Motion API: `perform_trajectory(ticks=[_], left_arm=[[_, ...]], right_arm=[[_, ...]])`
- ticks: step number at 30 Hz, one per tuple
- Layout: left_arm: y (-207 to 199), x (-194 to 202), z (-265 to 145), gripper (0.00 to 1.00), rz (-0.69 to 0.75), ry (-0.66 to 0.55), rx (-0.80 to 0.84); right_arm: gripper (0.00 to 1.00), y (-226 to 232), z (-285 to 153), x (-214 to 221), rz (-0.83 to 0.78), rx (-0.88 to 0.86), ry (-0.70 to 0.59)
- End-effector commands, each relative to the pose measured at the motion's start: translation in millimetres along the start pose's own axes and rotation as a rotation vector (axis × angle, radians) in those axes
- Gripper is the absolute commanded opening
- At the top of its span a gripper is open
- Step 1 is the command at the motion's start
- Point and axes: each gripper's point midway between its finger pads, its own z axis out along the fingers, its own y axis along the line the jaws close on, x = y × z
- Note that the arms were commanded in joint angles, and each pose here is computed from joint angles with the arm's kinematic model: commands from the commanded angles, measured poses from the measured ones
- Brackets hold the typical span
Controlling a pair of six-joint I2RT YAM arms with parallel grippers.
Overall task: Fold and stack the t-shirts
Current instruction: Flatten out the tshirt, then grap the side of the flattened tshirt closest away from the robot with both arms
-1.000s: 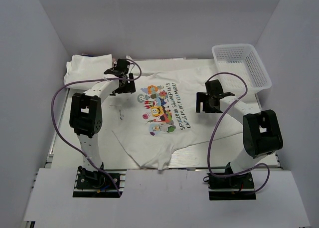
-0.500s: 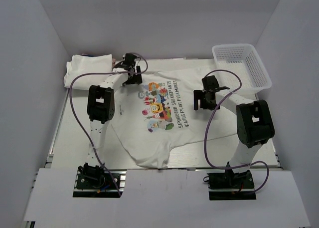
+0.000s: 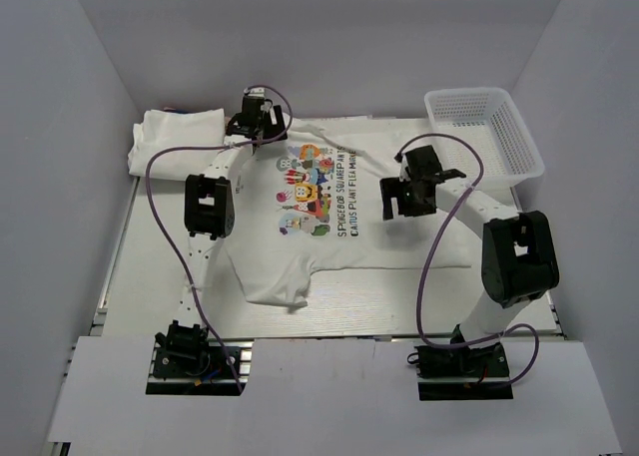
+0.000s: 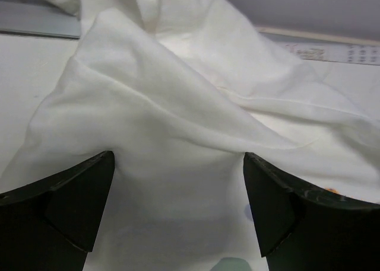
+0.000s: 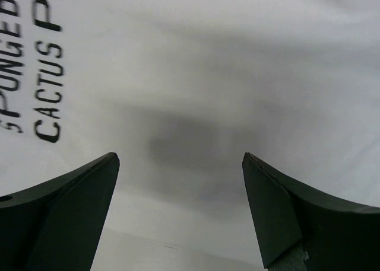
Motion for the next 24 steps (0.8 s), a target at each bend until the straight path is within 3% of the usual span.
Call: perform_trajectory(ticks=[1, 3, 4, 7, 10, 11, 12, 13, 15, 16, 18, 19, 21, 24], left_arm=[[-50.1, -57.9, -25.5, 1.0, -0.071, -0.119, 0.206], [-64.9, -86.4, -52.7, 1.0, -0.074, -0.156, 0.27], [-74.0, -122.9, -90.3, 1.0, -0.071, -0.213, 0.3], [-68.8, -143.9, -142.3, 1.0, -0.057, -0.23, 0.27], [-62.2, -149.6, -232.5, 1.0, -0.082, -0.236, 0.207], [-52.5, -117.7, -218.0, 1.0, -0.126, -0.15, 0.163], [-52.2, -126.2, -259.3, 1.0, -0.169, -0.171, 0.175], [-38.2, -74.7, -258.3, 1.0, -0.189, -0.045, 0.129], [-28.7, -37.8, -285.6, 1.0, -0.289, 0.037, 0.098], [-32.1, -1.7, -313.8, 1.0, -0.312, 0.103, 0.146], [-34.4, 32.0, -341.2, 1.0, -0.388, 0.176, 0.188], [-33.1, 68.4, -365.1, 1.0, -0.401, 0.26, 0.198], [-33.8, 103.0, -385.4, 1.0, -0.407, 0.344, 0.205], [-17.0, 179.5, -408.5, 1.0, -0.421, 0.55, 0.111]], right_arm=[[0.9, 16.9, -39.5, -41.6, -0.065, -0.069, -0.138], [0.9, 36.1, -56.1, -47.8, -0.198, -0.117, -0.182], [0.9, 38.4, -61.3, -50.8, -0.226, -0.102, -0.197], [0.9, 45.4, -70.4, -47.1, -0.295, -0.03, -0.2], [0.9, 42.6, -77.3, -49.7, -0.25, 0.02, -0.237], [0.9, 40.7, -79.1, -50.5, -0.234, 0.035, -0.25], [0.9, 38.7, -76.1, -44.9, -0.166, 0.042, -0.244], [0.9, 33.0, -75.7, -42.8, -0.129, 0.066, -0.248], [0.9, 23.6, -74.2, -32.0, 0.001, 0.113, -0.246], [0.9, 20.4, -76.1, -30.9, 0.032, 0.132, -0.253], [0.9, 18.2, -78.0, -21.6, 0.137, 0.141, -0.234], [0.9, 19.3, -80.0, -21.7, 0.144, 0.136, -0.236], [0.9, 23.0, -79.0, -14.7, 0.14, 0.105, -0.203], [0.9, 26.0, -76.4, -3.1, 0.124, 0.08, -0.152]])
